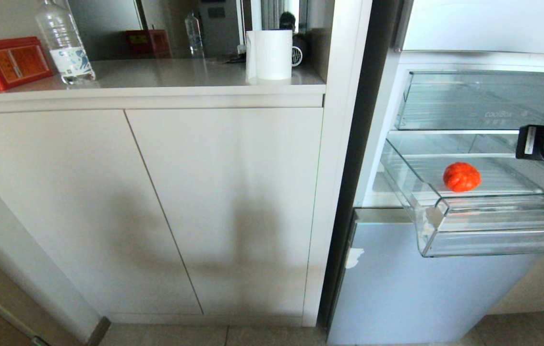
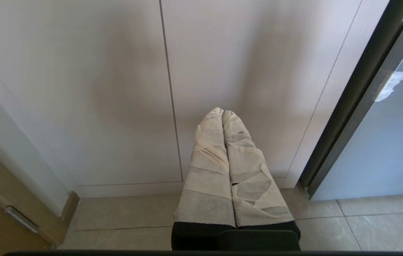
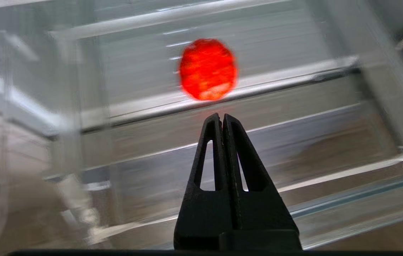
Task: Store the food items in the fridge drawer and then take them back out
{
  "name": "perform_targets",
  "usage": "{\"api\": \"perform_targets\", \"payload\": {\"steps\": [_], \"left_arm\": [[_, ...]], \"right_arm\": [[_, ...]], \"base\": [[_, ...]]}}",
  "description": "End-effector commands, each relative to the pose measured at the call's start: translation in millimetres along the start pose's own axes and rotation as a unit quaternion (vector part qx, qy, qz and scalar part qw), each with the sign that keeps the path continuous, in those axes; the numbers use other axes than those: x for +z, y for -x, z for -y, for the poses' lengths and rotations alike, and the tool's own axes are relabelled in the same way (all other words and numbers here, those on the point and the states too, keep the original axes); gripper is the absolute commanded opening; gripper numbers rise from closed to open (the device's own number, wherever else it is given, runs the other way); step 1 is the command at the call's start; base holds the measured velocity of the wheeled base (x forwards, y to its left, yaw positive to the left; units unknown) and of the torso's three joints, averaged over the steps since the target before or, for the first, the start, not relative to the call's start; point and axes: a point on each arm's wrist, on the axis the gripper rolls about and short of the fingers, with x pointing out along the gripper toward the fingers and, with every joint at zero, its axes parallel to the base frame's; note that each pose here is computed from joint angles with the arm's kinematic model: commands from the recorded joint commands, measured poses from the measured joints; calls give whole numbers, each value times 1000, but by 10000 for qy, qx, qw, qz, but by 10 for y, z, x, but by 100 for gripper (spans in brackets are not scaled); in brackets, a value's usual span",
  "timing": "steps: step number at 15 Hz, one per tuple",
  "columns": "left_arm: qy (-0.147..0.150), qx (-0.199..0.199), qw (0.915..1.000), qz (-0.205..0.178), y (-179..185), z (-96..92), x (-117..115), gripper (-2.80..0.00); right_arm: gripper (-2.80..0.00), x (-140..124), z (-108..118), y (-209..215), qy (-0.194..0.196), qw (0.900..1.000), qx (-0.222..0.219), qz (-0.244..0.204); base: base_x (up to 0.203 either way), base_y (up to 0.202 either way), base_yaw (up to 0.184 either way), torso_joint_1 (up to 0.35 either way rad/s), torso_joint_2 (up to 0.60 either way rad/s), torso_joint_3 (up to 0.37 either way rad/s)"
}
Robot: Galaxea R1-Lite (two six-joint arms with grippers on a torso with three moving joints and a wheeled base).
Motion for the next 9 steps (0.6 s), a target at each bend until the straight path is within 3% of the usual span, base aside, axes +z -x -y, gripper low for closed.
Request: {"api": "perform_targets", "payload": {"steps": [1, 3, 4, 5, 9], "left_arm": [[0, 7, 10000, -1, 0, 0, 0, -280], [0, 4, 10000, -9, -1, 0, 0, -280], [0, 2, 10000, -4, 0, 0, 0, -280], [-6, 0, 10000, -1, 0, 0, 0, -280], [0, 3, 10000, -1, 0, 0, 0, -280]], "right_arm": [[-280, 6, 67, -241, 69, 9996, -169, -230], [-280, 39, 47, -452, 130, 9993, -175, -310], [-255, 55, 27, -547, 219, 9991, -157, -341], [0, 85, 9, -612, 300, 9989, -121, -339], [0, 151, -103, -900, 386, 9978, 315, -437]], "base": [[0, 0, 0, 0, 0, 0], [0, 0, 0, 0, 0, 0], [0, 0, 0, 0, 0, 0], [0, 0, 0, 0, 0, 0], [0, 0, 0, 0, 0, 0]]}}
